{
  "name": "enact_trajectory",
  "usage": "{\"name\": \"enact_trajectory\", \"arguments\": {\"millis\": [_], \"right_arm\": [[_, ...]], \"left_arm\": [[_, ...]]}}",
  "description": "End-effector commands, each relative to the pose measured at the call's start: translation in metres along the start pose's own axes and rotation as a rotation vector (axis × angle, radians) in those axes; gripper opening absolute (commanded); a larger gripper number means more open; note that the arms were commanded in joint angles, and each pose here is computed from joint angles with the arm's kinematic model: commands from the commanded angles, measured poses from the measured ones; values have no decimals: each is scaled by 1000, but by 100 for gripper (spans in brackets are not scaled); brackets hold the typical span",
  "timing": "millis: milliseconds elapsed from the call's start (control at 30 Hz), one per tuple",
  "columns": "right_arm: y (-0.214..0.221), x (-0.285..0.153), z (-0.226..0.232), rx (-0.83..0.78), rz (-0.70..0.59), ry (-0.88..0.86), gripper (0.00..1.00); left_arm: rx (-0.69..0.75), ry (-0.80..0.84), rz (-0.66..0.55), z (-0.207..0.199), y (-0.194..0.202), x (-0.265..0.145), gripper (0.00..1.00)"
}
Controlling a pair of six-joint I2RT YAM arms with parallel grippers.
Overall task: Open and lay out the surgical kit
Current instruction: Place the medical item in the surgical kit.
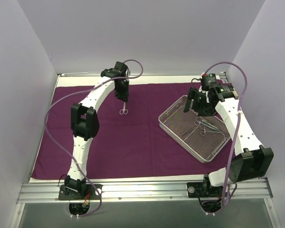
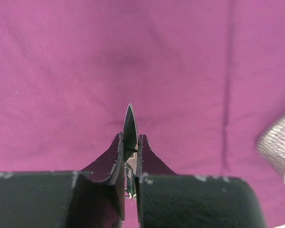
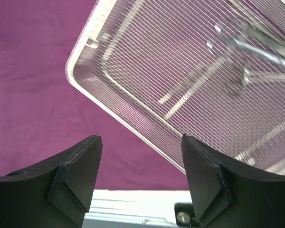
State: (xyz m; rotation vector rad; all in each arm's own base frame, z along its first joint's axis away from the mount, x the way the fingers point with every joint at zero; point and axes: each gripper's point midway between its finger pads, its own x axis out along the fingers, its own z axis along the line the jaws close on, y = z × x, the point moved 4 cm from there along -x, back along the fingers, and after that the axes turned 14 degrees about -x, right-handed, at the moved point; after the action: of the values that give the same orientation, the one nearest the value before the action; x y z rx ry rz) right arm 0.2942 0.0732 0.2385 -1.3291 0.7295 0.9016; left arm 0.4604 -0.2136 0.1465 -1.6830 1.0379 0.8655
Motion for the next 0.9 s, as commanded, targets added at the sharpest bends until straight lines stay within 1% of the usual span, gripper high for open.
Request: {"name": "enact_trajectory", "arguments": {"millis": [0, 33, 67, 133, 167, 267, 400, 700, 767, 867], "right_arm": [[25, -14, -17, 62, 55, 113, 68], [27, -13, -19, 69, 58, 120, 68], [29, -14, -20, 75, 58, 126, 68], [31, -16, -24, 88, 64, 153, 69], [32, -16, -25, 92, 70, 162, 69], [35, -17, -28, 109, 85, 173, 69], [41, -11, -36, 135, 123, 230, 69], [39, -9, -33, 156, 112, 216, 69], [41, -9, -33, 159, 113, 215, 69], [44, -9, -33, 163, 112, 210, 70]], "left_arm": [[3, -115, -22, 3, 0, -7, 2], [-1, -130, -38, 4, -3, -3, 2], [-3, -150, -20, 8, -1, 9, 2], [-23, -158, -13, 11, -4, 17, 2], [-35, -186, 31, 19, 2, 31, 2], [-59, -205, 50, 26, 2, 43, 2], [-71, -236, 45, 31, 2, 52, 2], [-84, -256, 67, 39, 6, 74, 3], [-85, -259, 67, 41, 6, 77, 6], [-91, -259, 65, 44, 4, 79, 16]]}}
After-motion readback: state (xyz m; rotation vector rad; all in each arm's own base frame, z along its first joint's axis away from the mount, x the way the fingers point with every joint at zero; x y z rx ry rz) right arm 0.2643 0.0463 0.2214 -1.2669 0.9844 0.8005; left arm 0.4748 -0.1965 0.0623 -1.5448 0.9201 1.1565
